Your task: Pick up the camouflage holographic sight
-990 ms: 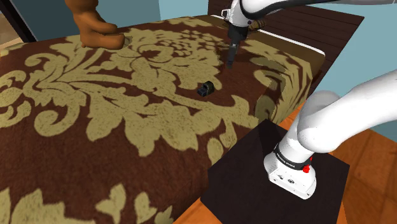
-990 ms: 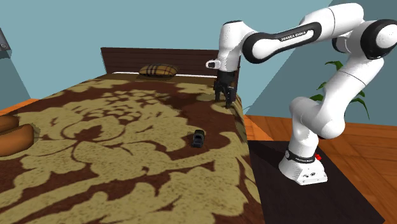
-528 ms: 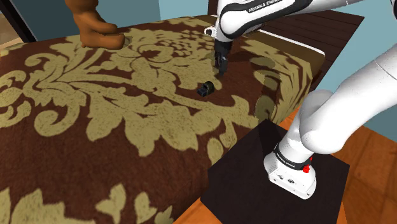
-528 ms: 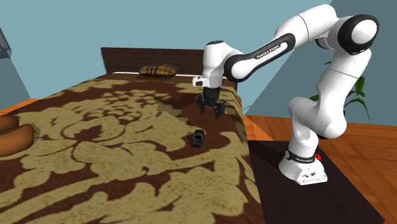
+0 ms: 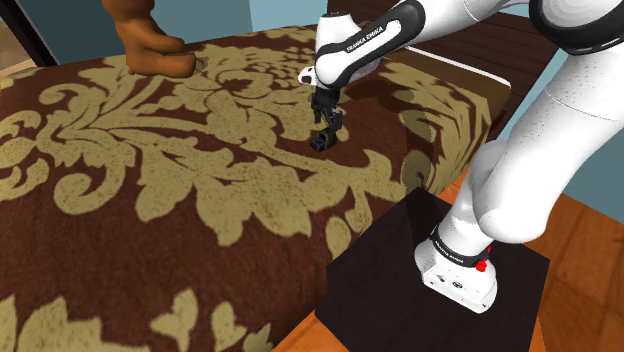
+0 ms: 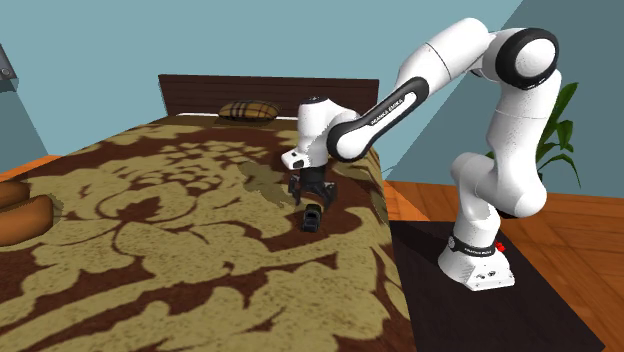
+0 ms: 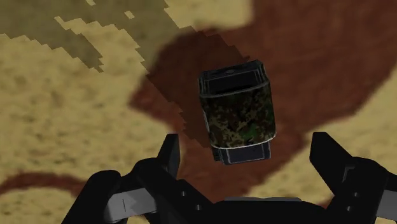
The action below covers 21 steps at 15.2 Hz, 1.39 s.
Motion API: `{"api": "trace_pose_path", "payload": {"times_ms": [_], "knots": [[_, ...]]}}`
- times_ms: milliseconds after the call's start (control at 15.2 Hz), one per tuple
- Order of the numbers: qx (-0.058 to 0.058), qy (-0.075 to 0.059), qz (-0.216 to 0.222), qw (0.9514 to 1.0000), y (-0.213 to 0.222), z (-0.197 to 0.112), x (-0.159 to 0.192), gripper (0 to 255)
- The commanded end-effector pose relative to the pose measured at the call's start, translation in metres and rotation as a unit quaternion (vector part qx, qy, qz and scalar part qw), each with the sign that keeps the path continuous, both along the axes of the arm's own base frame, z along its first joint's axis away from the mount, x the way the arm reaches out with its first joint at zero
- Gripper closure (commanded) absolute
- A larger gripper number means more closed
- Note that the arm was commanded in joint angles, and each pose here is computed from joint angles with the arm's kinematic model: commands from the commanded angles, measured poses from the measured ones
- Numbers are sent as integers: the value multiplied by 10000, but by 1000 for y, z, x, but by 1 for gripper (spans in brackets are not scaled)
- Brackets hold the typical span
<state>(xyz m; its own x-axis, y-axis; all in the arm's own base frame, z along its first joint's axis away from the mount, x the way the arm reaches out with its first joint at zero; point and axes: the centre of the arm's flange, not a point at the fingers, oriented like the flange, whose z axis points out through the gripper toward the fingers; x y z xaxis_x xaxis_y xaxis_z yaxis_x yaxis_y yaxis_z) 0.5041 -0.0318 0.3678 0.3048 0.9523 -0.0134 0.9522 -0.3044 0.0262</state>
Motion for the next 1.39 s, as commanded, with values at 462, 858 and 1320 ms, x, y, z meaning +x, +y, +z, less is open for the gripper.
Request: {"api": "trace_pose_path", "payload": {"times_ms": [462,858,1320], "knots": [[-5,0,101,9999,2,-40,1,0],[-5,0,101,9999,2,-39,1,255],[-5,0,101,9999,2,-24,1,255]]}}
